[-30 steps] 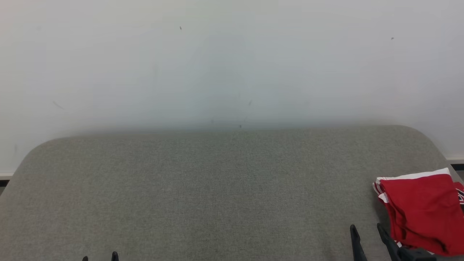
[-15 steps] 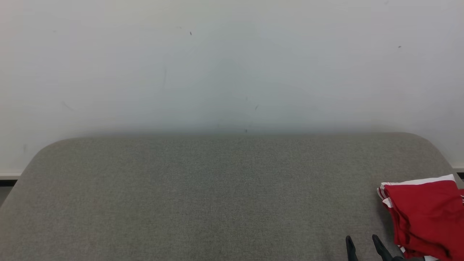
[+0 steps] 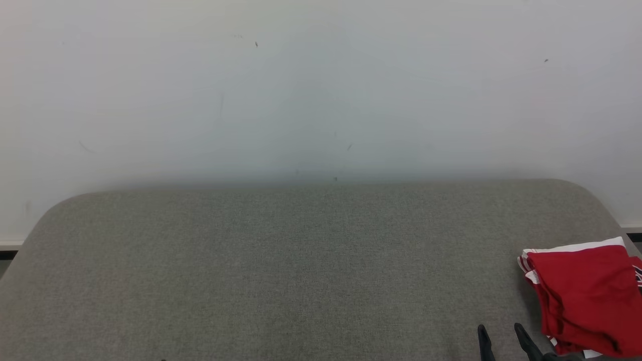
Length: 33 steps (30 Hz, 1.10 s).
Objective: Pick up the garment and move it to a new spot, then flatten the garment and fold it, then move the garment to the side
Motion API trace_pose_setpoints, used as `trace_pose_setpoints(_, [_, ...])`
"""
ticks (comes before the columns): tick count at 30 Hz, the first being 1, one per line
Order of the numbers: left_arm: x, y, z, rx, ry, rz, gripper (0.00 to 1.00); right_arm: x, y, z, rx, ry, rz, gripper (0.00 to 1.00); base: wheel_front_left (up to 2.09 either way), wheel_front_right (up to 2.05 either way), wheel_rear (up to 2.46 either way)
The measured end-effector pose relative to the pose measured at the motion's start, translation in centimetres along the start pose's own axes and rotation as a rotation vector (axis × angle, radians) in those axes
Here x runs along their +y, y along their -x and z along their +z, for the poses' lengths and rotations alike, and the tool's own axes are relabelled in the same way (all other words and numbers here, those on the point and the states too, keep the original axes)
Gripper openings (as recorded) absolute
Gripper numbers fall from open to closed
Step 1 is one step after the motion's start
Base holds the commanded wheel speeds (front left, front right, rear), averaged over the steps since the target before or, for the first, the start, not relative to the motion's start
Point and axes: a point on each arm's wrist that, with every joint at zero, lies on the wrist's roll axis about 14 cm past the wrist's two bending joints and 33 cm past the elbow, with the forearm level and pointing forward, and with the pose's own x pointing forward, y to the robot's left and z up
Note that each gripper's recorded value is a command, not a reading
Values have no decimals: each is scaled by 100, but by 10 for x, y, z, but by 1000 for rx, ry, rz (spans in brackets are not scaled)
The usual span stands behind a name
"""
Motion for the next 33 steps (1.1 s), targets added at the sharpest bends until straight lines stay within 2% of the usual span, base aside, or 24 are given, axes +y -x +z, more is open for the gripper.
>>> trace_pose_setpoints(8, [0,0,0,0,21,3,100,0,0,0,0,1,1,100,0,0,0])
trace_pose_setpoints(9, [0,0,-2,4,26,4,0,0,1,-2,6,-2,0,0,0,0,0])
trace_pose_setpoints(17, [2,6,-28,97,65,27,0,-6,14,-36,122,-49,-30,0,0,0,0])
trace_pose_setpoints(33, [-4,-19,-24,102,358,58,0,-22,1,-23,81,-350,-108,0,0,0,0])
